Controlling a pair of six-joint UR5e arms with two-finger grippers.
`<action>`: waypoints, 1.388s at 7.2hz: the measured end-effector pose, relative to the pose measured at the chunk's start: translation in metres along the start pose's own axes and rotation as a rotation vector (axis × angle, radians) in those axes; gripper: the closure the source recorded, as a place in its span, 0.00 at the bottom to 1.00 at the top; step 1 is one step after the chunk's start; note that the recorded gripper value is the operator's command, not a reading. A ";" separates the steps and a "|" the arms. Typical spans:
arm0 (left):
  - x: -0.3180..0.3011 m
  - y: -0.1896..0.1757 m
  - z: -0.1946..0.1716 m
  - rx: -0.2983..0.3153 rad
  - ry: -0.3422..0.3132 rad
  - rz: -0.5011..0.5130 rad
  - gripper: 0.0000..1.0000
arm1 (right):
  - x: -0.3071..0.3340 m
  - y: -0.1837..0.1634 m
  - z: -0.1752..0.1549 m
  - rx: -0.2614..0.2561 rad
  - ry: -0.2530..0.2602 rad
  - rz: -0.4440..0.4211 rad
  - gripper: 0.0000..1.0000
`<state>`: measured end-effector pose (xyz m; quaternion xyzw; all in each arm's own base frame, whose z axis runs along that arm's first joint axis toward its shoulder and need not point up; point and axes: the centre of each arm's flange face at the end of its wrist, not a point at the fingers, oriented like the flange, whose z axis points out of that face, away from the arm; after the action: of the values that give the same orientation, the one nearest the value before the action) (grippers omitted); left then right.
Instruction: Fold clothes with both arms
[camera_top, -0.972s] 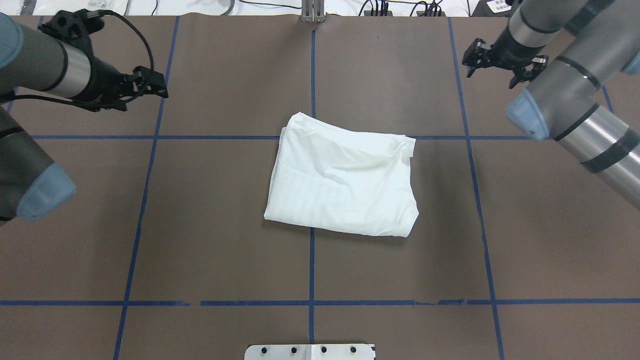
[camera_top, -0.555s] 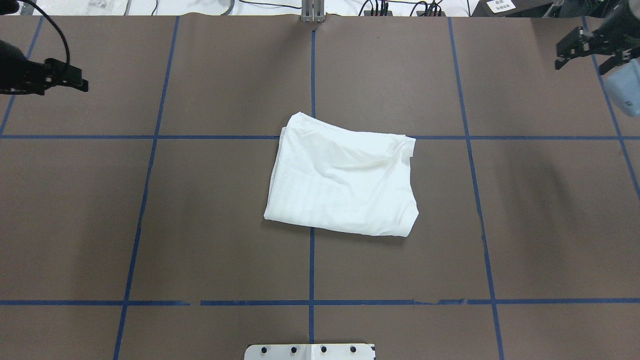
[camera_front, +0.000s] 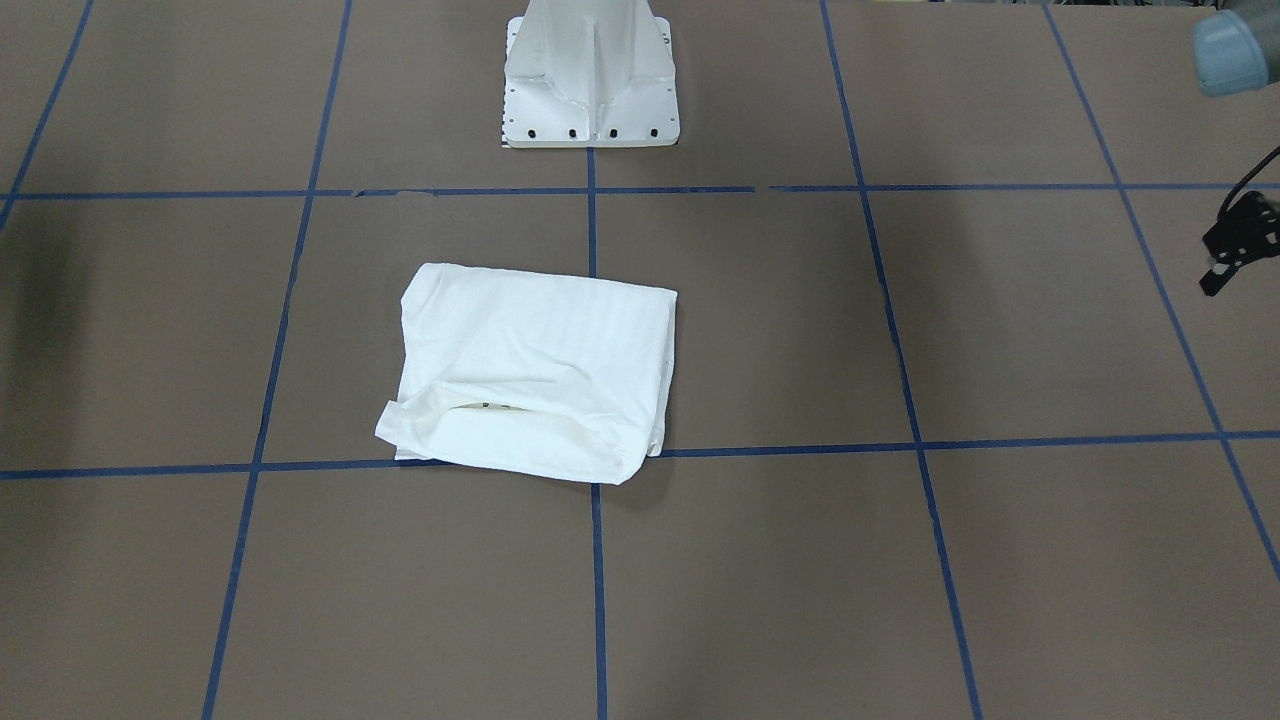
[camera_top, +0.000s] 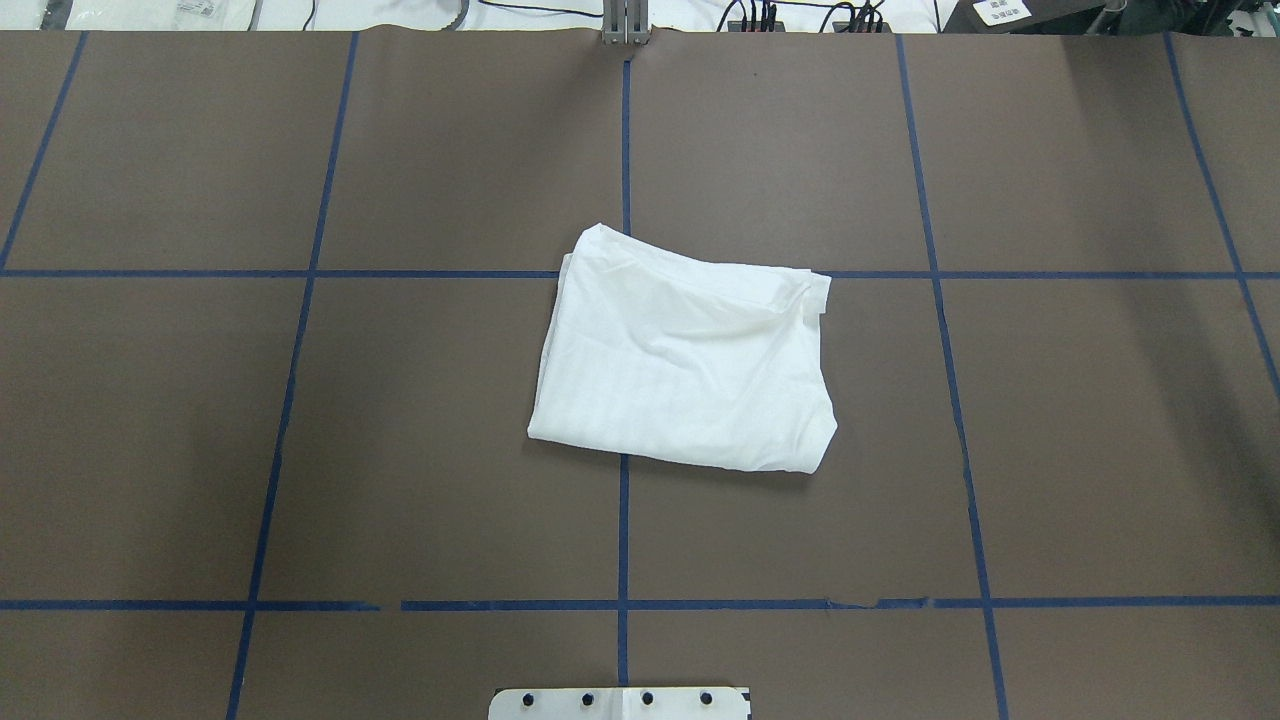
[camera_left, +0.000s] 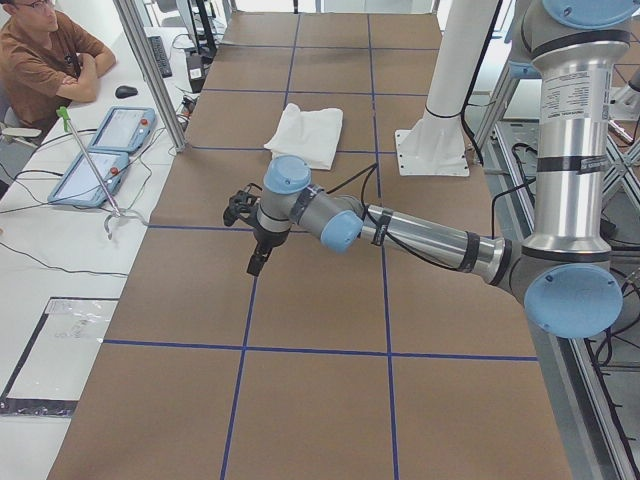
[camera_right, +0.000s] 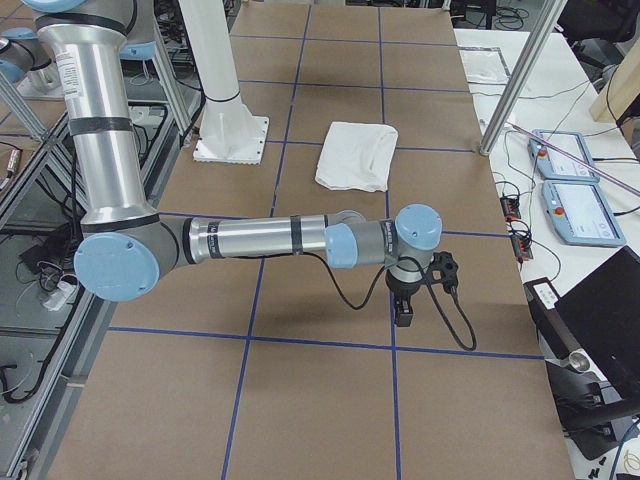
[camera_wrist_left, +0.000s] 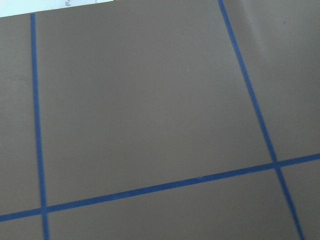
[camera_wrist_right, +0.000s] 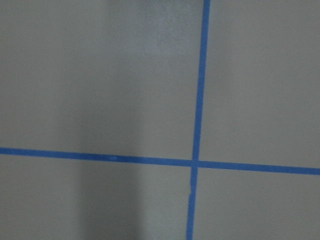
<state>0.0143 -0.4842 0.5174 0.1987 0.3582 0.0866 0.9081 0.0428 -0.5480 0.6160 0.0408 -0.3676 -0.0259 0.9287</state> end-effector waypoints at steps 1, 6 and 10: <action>-0.023 0.020 -0.002 -0.015 -0.020 0.031 0.01 | 0.024 0.024 -0.003 0.005 0.004 -0.021 0.00; -0.062 0.053 0.014 -0.056 -0.047 -0.037 0.01 | 0.066 0.079 0.028 -0.013 -0.004 -0.018 0.00; -0.104 0.087 0.044 -0.160 -0.059 -0.150 0.01 | 0.054 0.075 0.021 0.021 -0.074 0.082 0.00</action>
<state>-0.0329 -0.4500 0.6471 0.1007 0.3372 0.0407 0.9351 0.0692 -0.4789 0.6756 0.0347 -0.4031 0.0145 0.9144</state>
